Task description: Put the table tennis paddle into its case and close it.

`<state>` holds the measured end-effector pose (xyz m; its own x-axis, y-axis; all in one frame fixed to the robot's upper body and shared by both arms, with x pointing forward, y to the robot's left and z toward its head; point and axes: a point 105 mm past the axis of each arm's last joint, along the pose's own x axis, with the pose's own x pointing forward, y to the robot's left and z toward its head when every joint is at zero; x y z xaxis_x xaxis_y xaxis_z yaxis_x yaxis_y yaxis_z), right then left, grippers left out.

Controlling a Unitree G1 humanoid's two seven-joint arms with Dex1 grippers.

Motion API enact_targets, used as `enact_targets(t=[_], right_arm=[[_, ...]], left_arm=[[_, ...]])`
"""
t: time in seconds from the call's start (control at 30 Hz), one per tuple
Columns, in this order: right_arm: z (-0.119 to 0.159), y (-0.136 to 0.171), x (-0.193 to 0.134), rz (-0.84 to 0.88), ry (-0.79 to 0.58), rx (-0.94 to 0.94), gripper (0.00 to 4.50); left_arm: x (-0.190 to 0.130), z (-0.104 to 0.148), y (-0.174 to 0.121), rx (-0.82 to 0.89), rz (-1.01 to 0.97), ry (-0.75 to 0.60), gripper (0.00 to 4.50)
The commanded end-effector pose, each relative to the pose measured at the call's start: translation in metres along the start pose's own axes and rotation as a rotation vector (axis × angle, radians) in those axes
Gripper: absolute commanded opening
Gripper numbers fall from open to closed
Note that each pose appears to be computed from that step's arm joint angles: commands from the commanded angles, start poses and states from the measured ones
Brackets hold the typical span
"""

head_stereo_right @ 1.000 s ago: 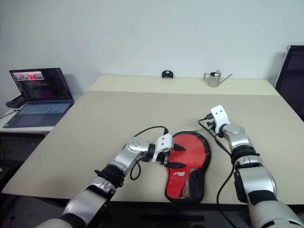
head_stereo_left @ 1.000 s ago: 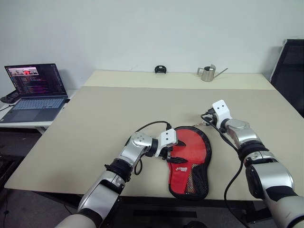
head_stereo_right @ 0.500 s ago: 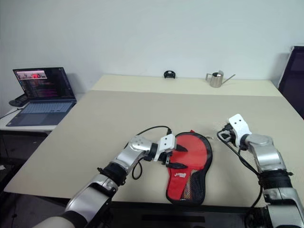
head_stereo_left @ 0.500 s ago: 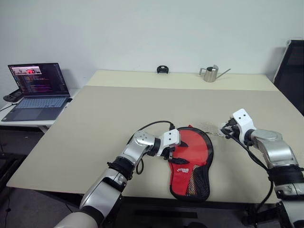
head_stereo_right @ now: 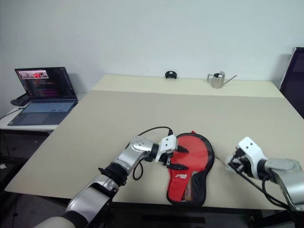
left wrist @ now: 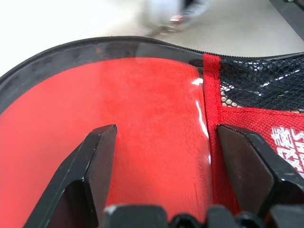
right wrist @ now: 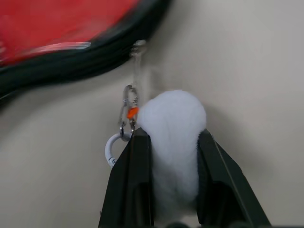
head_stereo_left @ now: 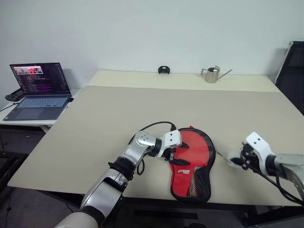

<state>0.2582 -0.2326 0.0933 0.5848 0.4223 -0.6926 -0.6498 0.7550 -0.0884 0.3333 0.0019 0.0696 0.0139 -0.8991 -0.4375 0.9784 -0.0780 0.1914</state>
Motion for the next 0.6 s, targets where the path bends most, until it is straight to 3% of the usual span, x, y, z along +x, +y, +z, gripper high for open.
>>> enact_targets(t=[0.03, 0.27, 0.6], right_arm=[[0.004, 0.024, -0.009, 0.102, 0.005, -0.055, 0.66], [-0.013, 0.094, -0.023, 0.454, 0.061, -0.116, 0.65], [-0.016, 0.131, -0.024, 0.636, 0.051, -0.123, 0.64]], left_arm=[[0.006, -0.069, -0.041, -0.144, -0.132, 0.237, 3.66], [0.007, -0.069, -0.042, -0.142, -0.138, 0.236, 3.66], [0.008, -0.068, -0.042, -0.136, -0.144, 0.24, 3.66]])
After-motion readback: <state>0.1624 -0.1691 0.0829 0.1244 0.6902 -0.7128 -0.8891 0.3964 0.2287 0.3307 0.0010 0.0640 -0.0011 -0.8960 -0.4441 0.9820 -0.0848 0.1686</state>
